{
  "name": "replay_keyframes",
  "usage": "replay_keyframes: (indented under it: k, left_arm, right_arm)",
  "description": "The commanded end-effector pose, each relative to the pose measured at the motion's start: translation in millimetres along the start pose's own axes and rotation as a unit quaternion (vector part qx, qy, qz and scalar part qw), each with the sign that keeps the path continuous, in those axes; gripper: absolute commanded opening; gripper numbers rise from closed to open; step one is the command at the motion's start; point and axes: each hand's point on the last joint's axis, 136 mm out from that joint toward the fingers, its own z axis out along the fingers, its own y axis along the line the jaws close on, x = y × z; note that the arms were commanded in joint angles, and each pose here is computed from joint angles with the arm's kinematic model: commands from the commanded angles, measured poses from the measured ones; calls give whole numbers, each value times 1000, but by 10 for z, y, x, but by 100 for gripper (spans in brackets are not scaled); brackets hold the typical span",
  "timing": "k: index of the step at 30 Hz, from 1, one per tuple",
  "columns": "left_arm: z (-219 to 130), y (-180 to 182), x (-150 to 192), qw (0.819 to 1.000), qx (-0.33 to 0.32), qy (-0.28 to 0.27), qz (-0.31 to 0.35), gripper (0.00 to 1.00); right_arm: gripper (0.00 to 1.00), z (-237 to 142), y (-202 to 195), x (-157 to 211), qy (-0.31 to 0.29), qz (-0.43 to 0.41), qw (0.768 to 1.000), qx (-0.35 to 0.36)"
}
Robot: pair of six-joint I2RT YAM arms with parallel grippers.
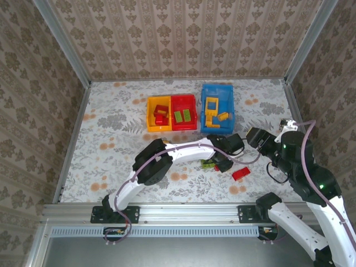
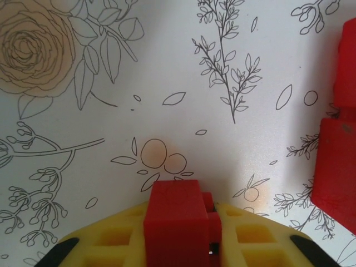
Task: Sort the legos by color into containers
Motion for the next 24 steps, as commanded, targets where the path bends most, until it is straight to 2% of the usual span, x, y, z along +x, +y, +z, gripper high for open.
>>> replay_keyframes:
  k: [1,4,7,10,14,19,24]
  left_arm:
    - [-296,51,-178,999,-15,-32,-8,21]
    - [-719,294,-344,995,-30,-76,-50,20]
    - [-1185,693,-380,985,-47,-116,-114,20]
    - [-1597,1215,-241,970,-74,-144,-181,20]
    - [-1985,1967,158,943,-115,-149,-276,20]
    - [-2203,2829,674,905,-169,-132,-367,20]
    - [-2068,3450,893,878,-187,-124,-423,20]
  right_arm:
    - [73,-31,21,22,11,-7,1000,-5]
    - [72,8,83,28,18,-21,999,-15]
    - [71,101,260,47,34,-50,997,-49]
    - [70,306,510,148,73,-90,989,-93]
    - [70,591,952,289,104,-149,972,-147]
    - [71,963,1471,589,152,-185,951,-196]
    - [71,1352,1713,874,194,-181,942,-207]
